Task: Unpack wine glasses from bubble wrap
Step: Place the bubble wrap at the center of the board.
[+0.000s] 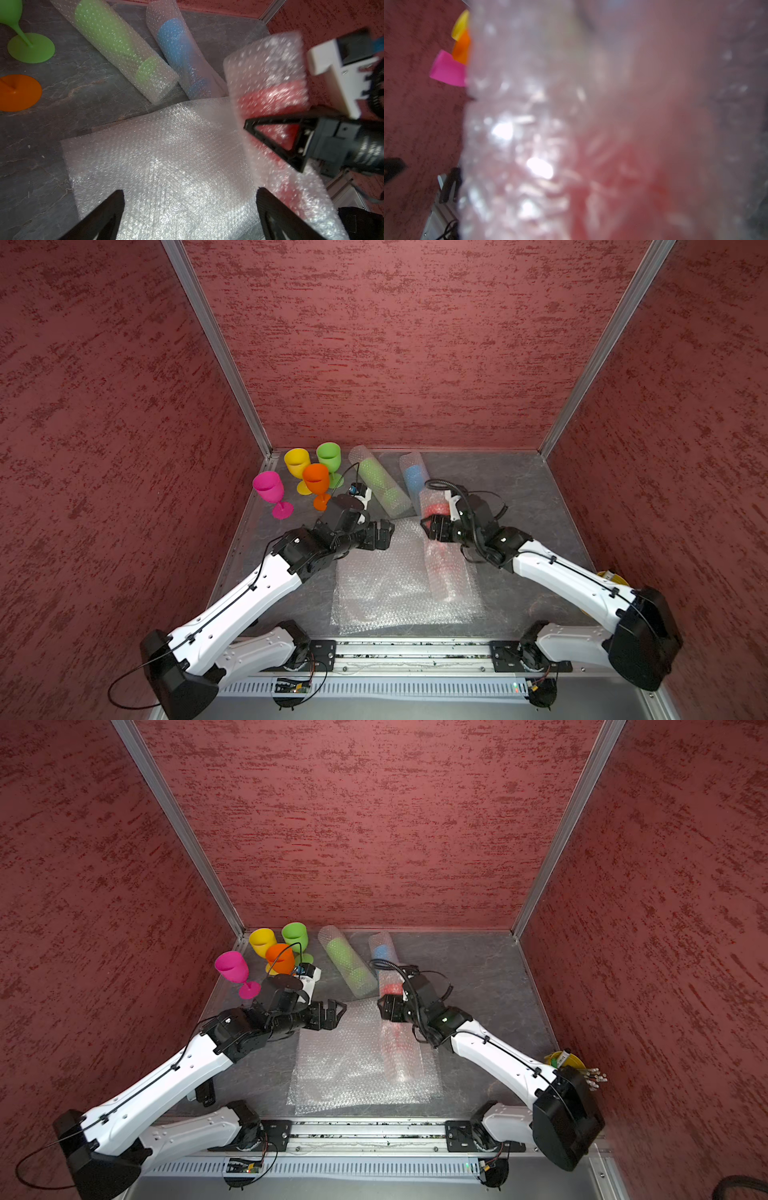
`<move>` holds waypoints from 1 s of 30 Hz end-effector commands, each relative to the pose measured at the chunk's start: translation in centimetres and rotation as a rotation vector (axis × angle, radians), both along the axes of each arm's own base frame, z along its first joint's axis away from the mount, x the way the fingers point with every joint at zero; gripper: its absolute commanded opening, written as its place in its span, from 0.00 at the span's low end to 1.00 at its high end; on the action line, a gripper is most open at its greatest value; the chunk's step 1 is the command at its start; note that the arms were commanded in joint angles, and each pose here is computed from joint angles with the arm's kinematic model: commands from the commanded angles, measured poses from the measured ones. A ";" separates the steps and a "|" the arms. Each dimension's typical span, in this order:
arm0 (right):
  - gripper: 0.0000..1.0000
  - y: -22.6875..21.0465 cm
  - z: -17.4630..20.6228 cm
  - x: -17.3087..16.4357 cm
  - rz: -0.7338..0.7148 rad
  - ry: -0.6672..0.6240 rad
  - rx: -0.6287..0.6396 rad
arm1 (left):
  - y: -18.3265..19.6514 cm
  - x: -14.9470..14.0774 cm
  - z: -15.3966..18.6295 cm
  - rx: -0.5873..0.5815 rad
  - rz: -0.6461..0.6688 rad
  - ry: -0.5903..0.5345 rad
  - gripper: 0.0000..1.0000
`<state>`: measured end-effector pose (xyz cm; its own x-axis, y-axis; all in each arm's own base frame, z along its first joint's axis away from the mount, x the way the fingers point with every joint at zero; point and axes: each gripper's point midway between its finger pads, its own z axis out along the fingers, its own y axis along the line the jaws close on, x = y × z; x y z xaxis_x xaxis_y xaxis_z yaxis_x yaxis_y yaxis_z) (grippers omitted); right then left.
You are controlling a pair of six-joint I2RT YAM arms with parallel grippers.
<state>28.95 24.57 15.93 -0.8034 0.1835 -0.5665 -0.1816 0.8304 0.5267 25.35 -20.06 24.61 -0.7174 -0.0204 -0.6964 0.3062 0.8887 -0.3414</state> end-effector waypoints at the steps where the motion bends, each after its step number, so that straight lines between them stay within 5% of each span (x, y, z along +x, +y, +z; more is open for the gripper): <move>1: 0.80 2.5 3.1 1.0 -0.052 -0.062 0.175 | 0.7 0.0 -0.7 0.018 0.004 0.008 1.00; 7: 0.83 4.4 -0.1 1.4 -0.044 -0.024 0.123 | 0.9 0.5 -2.1 0.001 0.016 0.049 1.00; 11: 0.99 5.6 -1.9 1.9 -0.013 0.002 0.092 | 1.2 0.5 -2.2 -0.001 0.026 0.056 1.00; 20: 0.98 5.2 2.4 0.7 0.083 -0.138 0.121 | 1.3 0.9 -1.7 -0.082 0.043 0.090 1.00; 30: 0.72 6.5 1.4 -1.0 0.168 -0.109 0.139 | 2.1 0.2 -4.4 -0.139 0.147 0.190 1.00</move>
